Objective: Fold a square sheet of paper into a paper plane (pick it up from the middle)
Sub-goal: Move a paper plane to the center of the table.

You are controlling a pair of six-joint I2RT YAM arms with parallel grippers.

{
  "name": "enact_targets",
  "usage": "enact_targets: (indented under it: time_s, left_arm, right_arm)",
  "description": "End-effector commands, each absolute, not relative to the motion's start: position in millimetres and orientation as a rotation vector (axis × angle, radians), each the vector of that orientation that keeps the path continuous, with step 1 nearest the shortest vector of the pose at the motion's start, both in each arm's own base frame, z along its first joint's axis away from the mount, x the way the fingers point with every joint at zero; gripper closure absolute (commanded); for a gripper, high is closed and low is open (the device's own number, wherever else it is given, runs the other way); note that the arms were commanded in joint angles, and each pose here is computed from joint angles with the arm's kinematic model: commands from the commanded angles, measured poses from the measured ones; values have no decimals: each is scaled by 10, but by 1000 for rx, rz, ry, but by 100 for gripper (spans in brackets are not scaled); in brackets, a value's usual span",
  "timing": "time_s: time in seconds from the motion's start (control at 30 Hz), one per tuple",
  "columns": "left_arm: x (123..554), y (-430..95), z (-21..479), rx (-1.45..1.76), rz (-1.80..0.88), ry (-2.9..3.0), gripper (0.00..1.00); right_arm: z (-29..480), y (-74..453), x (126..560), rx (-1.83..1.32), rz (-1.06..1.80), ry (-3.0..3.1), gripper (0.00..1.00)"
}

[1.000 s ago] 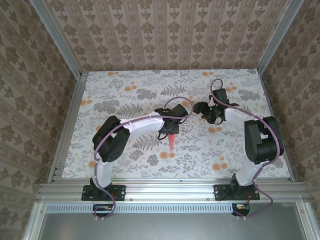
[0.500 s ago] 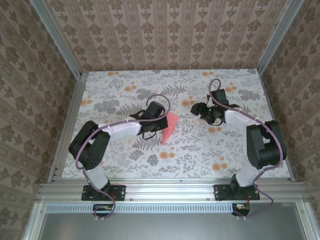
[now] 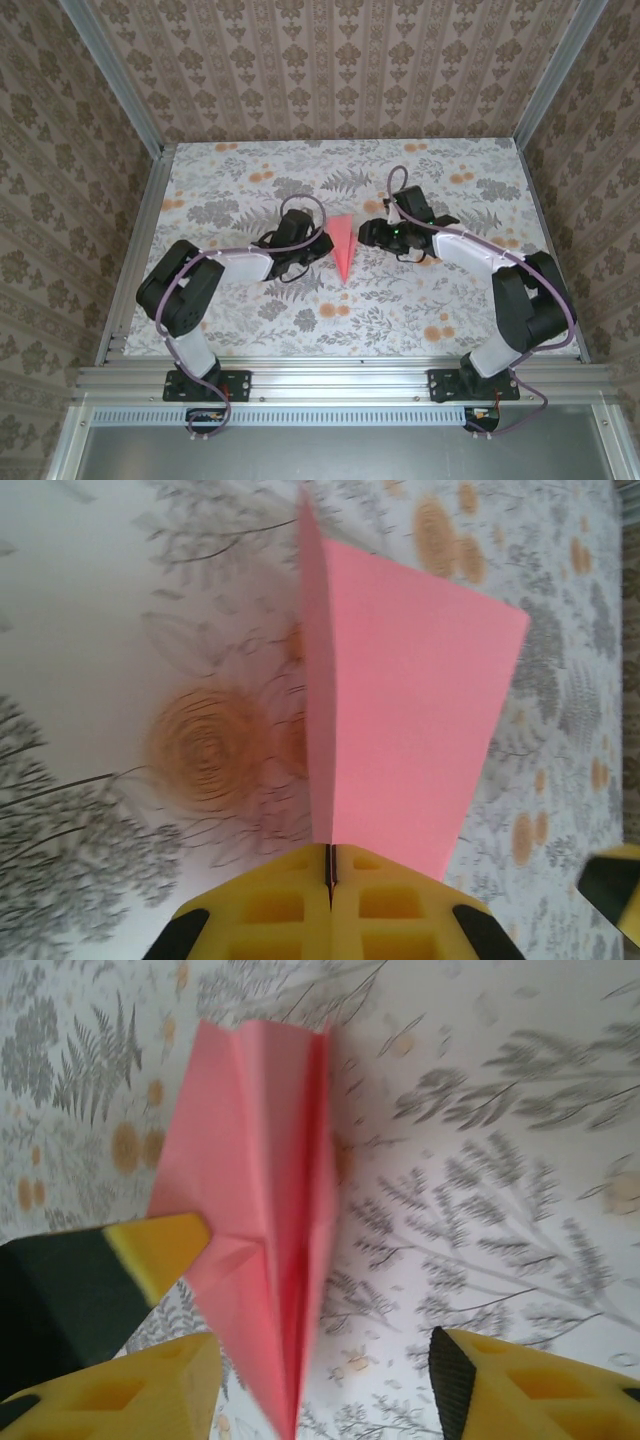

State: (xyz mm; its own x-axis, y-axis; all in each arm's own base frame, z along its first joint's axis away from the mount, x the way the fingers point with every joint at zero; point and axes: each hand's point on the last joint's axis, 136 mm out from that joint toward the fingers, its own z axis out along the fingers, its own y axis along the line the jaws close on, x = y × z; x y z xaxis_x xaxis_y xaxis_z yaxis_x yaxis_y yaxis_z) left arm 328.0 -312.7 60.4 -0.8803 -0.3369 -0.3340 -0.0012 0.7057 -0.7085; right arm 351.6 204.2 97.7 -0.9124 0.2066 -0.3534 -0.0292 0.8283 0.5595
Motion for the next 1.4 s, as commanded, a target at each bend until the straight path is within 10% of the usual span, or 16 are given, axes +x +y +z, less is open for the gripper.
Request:
enact_targets:
  time_s: [0.0, 0.5, 1.37]
  left_arm:
    - [3282, -3091, 495, -314, -1039, 2464, 100]
    - [3228, -3040, 386, -320, -1024, 2481, 100]
    - [3215, -3036, 329, -328, -1019, 2493, 100]
  right_arm:
    - [851, 2127, 3453, 67, 735, 2667, 46]
    - [714, 2649, 3355, -218, 629, 2737, 68]
    - [331, 2824, 3313, -258, 666, 2833, 56]
